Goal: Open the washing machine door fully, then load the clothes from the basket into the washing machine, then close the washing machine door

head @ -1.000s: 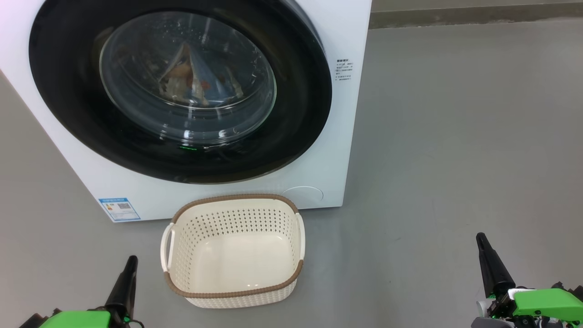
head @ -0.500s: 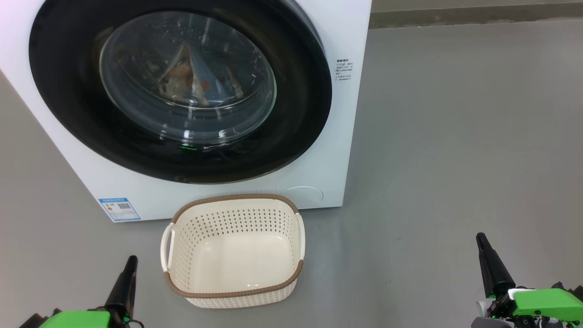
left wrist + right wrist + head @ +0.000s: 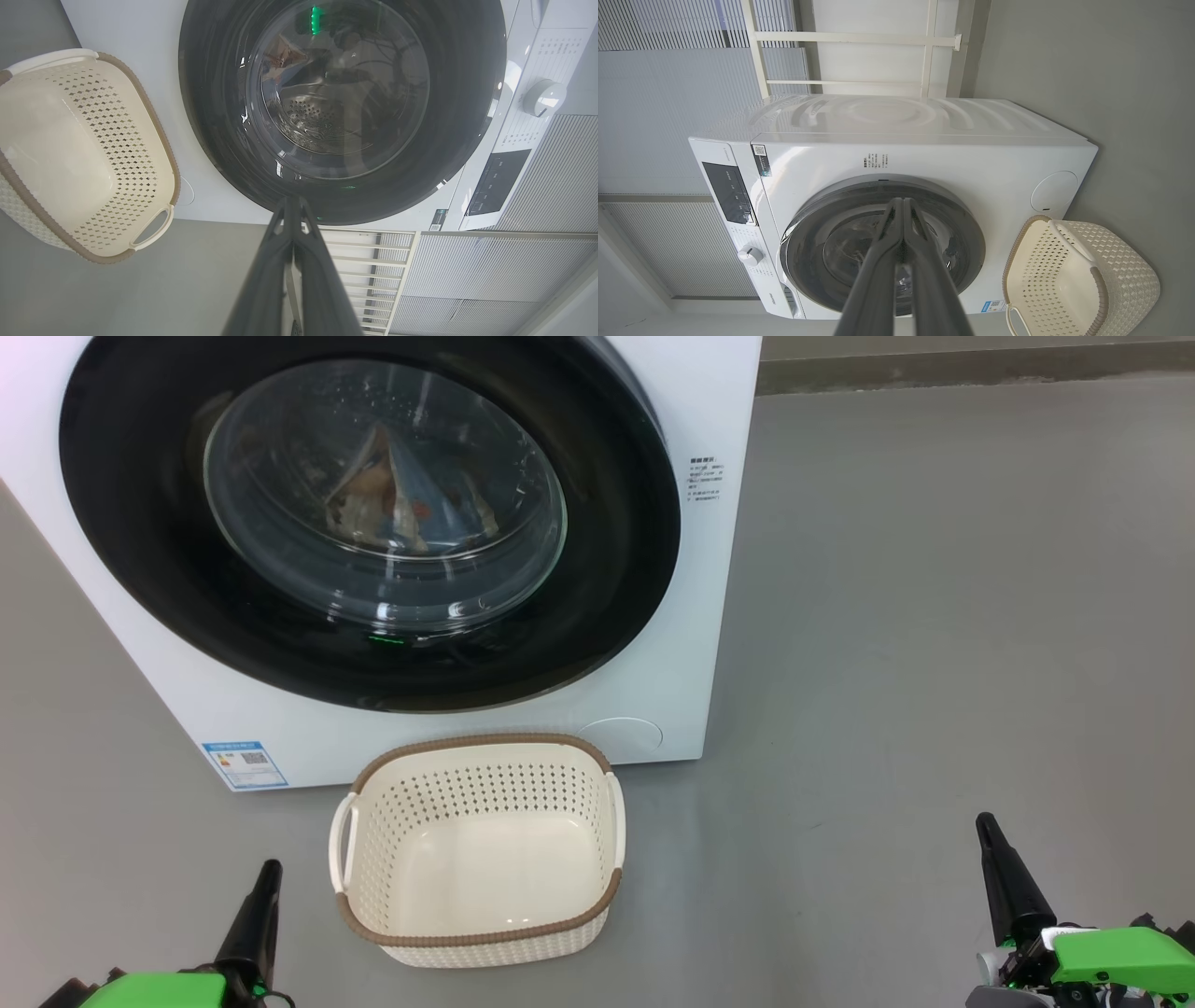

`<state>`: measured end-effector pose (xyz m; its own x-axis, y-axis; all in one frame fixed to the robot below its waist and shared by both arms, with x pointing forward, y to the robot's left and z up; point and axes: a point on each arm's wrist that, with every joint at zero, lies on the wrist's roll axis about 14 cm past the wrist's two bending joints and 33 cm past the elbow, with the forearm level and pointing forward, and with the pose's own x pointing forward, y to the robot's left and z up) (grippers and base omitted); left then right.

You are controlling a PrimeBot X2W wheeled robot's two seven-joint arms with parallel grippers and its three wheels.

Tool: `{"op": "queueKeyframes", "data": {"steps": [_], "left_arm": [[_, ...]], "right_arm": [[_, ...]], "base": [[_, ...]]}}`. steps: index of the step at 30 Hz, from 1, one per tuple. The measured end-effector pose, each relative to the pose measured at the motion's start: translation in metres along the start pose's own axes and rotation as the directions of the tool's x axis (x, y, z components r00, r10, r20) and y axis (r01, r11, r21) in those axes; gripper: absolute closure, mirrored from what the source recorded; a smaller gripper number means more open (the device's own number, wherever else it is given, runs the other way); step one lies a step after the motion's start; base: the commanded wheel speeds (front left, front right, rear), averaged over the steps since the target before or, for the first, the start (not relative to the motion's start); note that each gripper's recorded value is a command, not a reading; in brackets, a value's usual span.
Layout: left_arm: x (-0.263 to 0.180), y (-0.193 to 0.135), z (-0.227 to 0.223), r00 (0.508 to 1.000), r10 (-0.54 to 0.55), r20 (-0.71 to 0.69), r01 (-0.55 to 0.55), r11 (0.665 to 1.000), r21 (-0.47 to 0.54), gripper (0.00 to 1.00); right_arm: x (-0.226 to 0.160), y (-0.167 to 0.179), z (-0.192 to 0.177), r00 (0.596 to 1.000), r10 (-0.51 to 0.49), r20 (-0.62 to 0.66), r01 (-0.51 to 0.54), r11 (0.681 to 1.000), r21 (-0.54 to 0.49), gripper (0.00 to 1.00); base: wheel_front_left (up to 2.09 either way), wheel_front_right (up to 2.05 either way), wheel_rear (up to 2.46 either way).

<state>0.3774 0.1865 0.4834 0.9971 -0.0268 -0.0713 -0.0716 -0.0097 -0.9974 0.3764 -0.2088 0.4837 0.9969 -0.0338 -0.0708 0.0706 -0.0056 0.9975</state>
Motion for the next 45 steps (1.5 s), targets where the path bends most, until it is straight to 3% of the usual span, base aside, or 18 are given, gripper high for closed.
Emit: {"op": "queueKeyframes", "data": {"steps": [45], "left_arm": [[0.0,0.0,0.0003,1.0,0.0,0.001,0.0,1.0,0.0,1.0]], "right_arm": [[0.0,0.0,0.0,1.0,0.0,0.0,0.0,1.0,0.0,1.0]], "base": [[0.0,0.0,0.0]]}}
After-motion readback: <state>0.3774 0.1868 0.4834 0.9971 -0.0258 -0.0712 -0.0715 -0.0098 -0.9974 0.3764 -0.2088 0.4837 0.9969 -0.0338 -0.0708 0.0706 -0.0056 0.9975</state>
